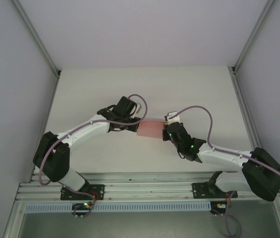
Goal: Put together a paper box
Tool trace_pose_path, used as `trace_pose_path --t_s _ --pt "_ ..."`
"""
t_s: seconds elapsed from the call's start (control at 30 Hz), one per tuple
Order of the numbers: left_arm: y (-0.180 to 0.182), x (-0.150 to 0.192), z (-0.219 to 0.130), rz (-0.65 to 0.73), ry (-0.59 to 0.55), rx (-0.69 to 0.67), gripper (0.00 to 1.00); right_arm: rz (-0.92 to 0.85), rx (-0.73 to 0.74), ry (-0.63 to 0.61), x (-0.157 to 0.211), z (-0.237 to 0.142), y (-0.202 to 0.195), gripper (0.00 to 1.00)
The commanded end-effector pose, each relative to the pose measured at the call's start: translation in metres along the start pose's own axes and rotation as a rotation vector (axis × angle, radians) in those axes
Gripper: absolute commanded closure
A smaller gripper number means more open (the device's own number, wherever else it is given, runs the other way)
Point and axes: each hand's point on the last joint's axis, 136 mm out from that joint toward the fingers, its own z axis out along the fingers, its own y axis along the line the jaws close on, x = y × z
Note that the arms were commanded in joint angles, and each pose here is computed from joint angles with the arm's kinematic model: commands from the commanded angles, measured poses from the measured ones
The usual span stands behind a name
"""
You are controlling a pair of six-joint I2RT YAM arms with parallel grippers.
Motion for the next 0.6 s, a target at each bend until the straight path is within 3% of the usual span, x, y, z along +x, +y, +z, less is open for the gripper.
trace_pose_path --t_s 0.0,0.07,0.17,0.27,0.37,0.57 --pt "-0.001 0.046 0.019 -0.008 0.158 0.001 1.0 -0.055 -0.092 0.138 0.037 -0.004 0.018 0.9" --pt "-0.004 0.041 0.017 -0.009 0.148 0.011 1.0 -0.036 -0.107 0.117 0.025 -0.009 0.021 0.82" --pt "-0.008 0.033 0.012 -0.004 0.125 0.021 1.0 -0.011 -0.152 0.091 0.011 -0.019 0.027 0.41" --pt "-0.009 0.027 0.01 -0.002 0.109 0.015 1.0 0.035 -0.173 0.083 0.001 -0.027 0.028 0.18" --pt "-0.01 0.026 0.01 -0.003 0.112 0.015 1.0 0.077 -0.173 0.074 -0.011 -0.033 0.026 0.05" --pt "-0.01 0.021 0.008 0.01 0.096 0.007 1.0 0.159 -0.106 0.034 -0.036 -0.041 0.006 0.0"
